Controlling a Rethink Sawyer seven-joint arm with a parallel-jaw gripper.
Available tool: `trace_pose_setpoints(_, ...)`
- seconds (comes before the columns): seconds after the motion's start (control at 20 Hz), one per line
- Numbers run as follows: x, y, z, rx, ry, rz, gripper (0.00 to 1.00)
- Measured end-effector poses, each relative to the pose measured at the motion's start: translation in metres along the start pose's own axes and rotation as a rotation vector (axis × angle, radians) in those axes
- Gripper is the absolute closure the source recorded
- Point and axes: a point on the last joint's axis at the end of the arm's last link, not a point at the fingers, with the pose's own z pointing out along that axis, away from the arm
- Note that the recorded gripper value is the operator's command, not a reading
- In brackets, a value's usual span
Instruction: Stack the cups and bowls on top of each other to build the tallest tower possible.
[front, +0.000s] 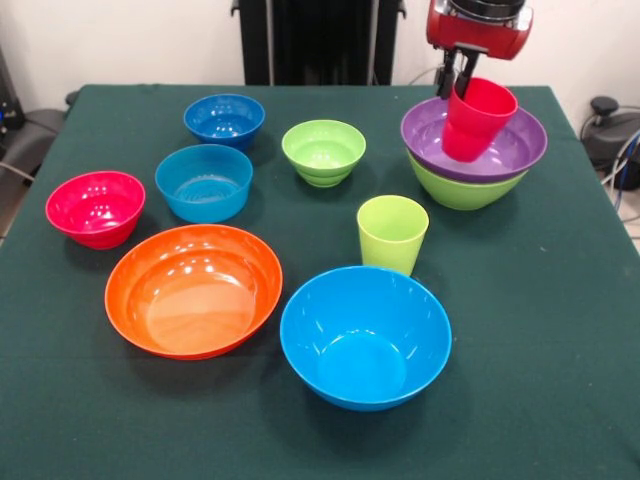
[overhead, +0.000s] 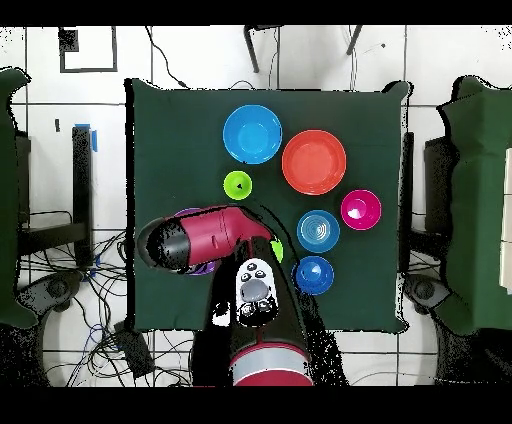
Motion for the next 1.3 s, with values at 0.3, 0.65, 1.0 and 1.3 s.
trace_pose_setpoints(0.3, -0.004, 0.002, 0.0, -0.016, -0.025, 0.003, 1.0)
trace_pose_setpoints(0.65, -0.009, 0.009, -0.001, -0.051, -0.042, 0.031, 1.0)
trace_pose_setpoints(1.0, -0.006, 0.011, 0.008, -0.059, -0.03, 0.039, 1.0)
trace_pose_setpoints(1.3, 0.0, 0.01, 0.016, -0.054, -0.01, 0.037, 1.0)
